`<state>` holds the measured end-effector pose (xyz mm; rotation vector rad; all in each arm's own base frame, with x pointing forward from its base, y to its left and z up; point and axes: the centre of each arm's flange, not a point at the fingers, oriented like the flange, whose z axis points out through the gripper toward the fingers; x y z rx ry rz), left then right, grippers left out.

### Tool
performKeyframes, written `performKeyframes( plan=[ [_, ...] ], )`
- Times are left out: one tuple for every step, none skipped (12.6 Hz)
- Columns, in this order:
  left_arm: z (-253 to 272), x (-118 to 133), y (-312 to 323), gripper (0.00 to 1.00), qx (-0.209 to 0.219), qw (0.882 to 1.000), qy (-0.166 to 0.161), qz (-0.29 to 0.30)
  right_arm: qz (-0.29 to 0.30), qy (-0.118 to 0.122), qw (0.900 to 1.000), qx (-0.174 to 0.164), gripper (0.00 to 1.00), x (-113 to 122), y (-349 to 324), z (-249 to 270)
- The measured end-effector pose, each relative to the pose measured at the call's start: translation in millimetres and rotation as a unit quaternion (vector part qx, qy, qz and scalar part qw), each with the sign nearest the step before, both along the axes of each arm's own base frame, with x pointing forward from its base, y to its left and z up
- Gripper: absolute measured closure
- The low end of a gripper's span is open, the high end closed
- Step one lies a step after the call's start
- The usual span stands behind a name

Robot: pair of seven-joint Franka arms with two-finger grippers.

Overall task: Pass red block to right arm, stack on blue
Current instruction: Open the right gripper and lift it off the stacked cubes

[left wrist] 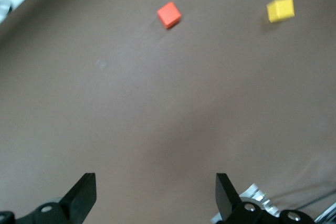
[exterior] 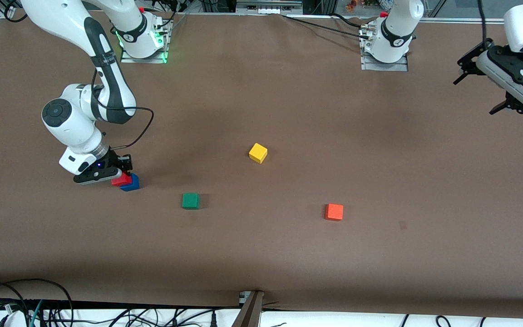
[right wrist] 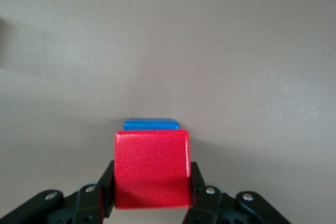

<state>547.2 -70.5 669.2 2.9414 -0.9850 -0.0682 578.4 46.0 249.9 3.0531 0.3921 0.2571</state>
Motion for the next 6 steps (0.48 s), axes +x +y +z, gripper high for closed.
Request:
performKeyframes(
  plan=[
    [-3,-1,-2,0.0,0.003,0.999,0.001,0.037,-0.001,0.0,1.0,0.001,0.44,0,2,0],
    [-7,-1,-2,0.0,0.005,0.998,-0.001,0.066,-0.001,-0.001,1.0,0.002,0.44,0,4,0],
    [-13,1,2,0.0,0.006,0.996,-0.005,0.086,-0.001,-0.002,1.0,0.002,0.44,0,5,0],
    [-21,5,10,0.0,0.006,0.995,-0.01,0.101,-0.001,-0.002,1.0,0.003,0.44,0,6,0],
    [-30,8,17,0.0,0.006,0.994,-0.013,0.111,-0.001,-0.002,1.0,0.003,0.44,0,7,0],
    [-37,8,22,0.0,0.006,0.993,-0.011,0.12,-0.001,-0.002,1.0,0.003,0.44,0,7,0]
  ],
)
